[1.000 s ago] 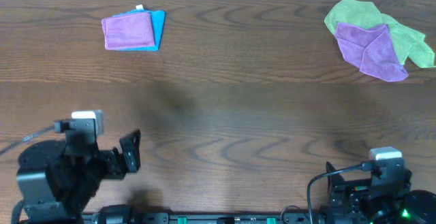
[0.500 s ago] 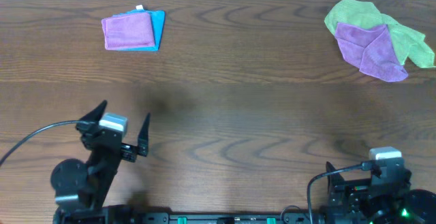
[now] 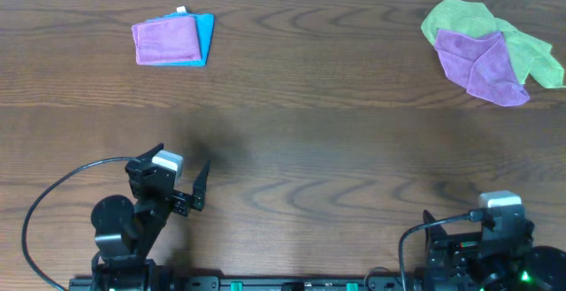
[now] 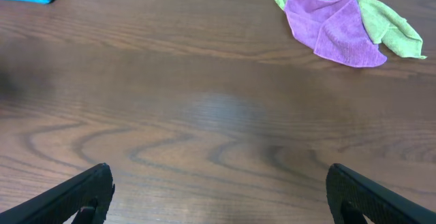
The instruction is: Fold the cloth
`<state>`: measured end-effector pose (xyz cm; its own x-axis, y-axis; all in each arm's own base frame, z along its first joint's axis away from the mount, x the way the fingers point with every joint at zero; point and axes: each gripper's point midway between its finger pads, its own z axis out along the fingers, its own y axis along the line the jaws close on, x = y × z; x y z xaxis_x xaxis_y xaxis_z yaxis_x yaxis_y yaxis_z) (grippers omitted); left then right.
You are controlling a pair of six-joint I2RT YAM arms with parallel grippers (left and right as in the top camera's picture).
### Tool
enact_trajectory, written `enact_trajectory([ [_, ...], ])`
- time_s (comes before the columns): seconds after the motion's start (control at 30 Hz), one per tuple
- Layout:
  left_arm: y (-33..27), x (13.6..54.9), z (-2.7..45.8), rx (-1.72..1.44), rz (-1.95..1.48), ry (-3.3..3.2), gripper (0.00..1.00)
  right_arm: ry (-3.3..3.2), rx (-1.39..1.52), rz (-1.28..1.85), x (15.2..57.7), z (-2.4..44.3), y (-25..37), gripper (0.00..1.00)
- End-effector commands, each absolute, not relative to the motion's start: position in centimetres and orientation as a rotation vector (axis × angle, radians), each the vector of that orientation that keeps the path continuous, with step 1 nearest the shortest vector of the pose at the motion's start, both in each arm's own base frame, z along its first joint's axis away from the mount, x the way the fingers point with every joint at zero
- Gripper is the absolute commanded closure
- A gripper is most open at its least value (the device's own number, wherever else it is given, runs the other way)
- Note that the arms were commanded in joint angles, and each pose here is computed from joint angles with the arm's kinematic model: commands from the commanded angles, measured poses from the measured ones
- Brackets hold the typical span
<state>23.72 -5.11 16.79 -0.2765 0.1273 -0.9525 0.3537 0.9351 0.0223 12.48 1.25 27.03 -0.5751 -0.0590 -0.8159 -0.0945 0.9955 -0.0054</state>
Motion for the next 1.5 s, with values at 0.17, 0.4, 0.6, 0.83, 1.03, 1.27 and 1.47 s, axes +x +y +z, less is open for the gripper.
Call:
enact_trajectory([
  [0.17,-3.5,23.9,15.0,0.136,-0.246,1.925,0.05,2.182,-0.095,0.055,12.4,27.1,1.3,0.01],
  [0.4,-2.7,23.6,13.7,0.114,-0.191,1.982,0.05,2.183,-0.095,0.055,12.4,27.1,1.3,0.01],
  [0.6,-1.1,23.6,12.8,0.076,-0.107,1.998,0.05,2.183,-0.095,0.055,12.4,27.1,1.3,0.01],
  [0.83,1.8,23.2,11.1,-0.259,-0.109,1.960,0.04,2.182,-0.095,0.055,12.4,27.1,1.3,0.01],
  [1.03,3.4,22.9,10.0,-0.331,-0.026,1.967,0.05,2.182,-0.095,0.055,12.4,27.1,1.3,0.01],
  [1.27,4.5,22.6,9.3,-0.373,0.040,1.974,0.05,2.182,-0.095,0.055,12.4,27.1,1.3,0.01],
  [1.47,4.8,22.5,9.3,-0.334,0.093,1.981,0.05,2.183,-0.095,0.055,12.4,27.1,1.3,0.01],
])
